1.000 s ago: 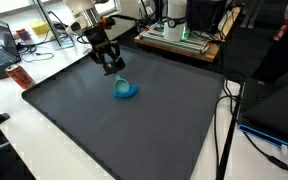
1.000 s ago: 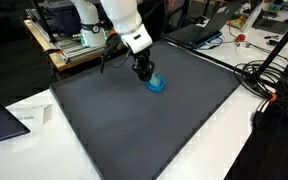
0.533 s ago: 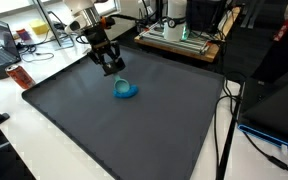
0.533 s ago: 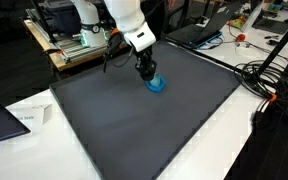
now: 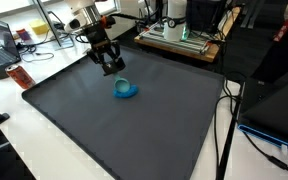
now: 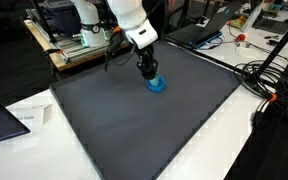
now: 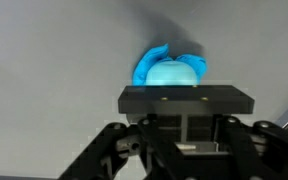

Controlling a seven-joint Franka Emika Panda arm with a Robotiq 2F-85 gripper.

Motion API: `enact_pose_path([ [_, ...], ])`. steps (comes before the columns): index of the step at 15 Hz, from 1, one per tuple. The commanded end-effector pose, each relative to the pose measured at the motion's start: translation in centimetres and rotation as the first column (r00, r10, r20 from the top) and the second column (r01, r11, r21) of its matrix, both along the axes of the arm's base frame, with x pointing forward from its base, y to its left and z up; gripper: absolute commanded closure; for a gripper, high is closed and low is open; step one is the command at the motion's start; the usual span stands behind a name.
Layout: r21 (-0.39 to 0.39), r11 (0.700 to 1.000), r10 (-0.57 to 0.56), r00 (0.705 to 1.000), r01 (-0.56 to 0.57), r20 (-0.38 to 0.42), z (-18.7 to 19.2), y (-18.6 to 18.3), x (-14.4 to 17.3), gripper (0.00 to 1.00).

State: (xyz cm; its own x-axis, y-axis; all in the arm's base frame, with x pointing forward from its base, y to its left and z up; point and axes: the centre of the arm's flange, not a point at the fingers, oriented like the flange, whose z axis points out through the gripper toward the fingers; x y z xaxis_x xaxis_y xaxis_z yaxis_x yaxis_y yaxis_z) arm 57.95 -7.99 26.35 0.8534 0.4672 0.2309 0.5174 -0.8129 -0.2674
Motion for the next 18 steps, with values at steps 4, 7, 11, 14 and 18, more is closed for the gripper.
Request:
enact_pose_path([
  [4,0.019,1.000,0.001,1.000,-0.002,0.028,2.6,0.7,-2.2,0.78],
  [7,0.035,0.999,-0.015,0.998,0.013,0.053,4.2,1.2,-2.4,0.78],
  [11,-0.007,0.997,-0.078,0.993,0.079,0.090,6.4,2.5,-2.1,0.78],
  [14,-0.026,0.984,-0.173,0.977,0.177,0.124,7.8,4.1,-1.1,0.78],
  [18,-0.115,0.942,-0.296,0.943,0.314,0.150,8.4,7.0,0.1,0.78],
])
